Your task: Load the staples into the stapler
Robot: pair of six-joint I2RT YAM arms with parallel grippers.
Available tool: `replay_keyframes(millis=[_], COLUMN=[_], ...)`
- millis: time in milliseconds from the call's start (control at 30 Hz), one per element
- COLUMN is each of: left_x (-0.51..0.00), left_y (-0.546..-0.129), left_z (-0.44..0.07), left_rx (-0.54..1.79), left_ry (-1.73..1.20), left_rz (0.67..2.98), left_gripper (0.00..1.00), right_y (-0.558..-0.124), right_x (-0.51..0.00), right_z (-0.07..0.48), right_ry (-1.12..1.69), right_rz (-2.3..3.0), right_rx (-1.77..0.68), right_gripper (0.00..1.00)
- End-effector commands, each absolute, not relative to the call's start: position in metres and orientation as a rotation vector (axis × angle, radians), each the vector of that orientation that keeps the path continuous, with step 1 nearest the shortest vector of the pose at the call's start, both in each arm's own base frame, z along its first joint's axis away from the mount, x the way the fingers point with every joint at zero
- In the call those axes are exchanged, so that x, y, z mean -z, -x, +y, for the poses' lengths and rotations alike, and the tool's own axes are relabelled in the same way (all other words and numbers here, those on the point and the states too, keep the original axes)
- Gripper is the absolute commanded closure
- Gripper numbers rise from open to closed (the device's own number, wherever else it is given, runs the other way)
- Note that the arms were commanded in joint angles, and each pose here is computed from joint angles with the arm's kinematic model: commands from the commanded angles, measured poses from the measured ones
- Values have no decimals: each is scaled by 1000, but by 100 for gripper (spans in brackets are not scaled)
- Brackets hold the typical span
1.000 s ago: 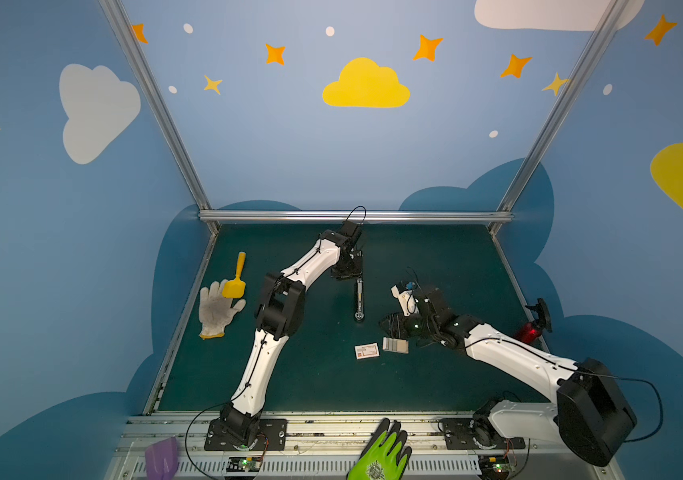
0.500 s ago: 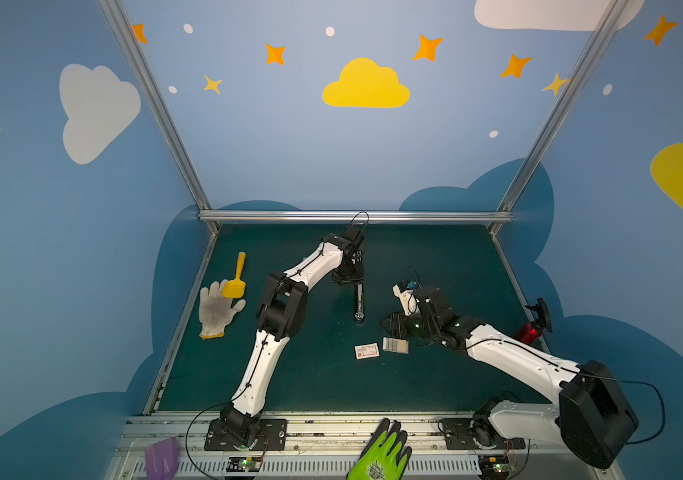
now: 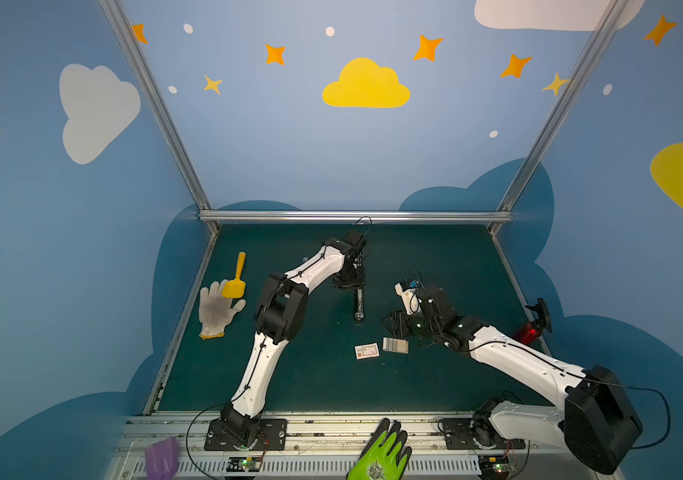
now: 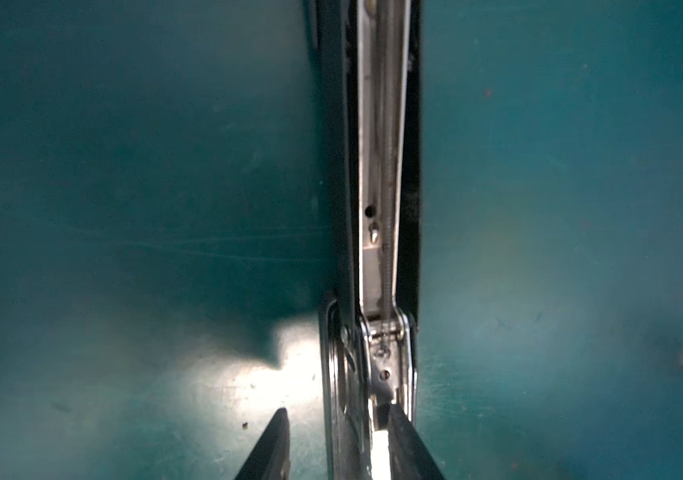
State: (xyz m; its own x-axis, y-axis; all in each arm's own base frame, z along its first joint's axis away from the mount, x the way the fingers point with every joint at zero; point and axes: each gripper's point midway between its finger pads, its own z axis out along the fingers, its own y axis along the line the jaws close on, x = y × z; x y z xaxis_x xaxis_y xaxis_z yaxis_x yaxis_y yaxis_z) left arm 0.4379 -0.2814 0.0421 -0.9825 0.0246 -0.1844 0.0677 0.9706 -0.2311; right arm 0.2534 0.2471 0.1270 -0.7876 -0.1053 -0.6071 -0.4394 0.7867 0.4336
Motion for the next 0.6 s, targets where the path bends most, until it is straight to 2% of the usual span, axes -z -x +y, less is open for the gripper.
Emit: replay_keyframes(millis=[0,567], left_x=[-35,-36], left_y=[-418,-354], left_z=[-266,-264], left_rx=[245,262], left_ry=[-83,-132], left_rz=[2992,3031], left_gripper=[62,63], right_y=[-251,-251], right_x=[-126,-127], right_z=[241,232], right_ry=[394,360], right_rz=[2408,2404], right_rx=[-750,-723], right_gripper=[43,43])
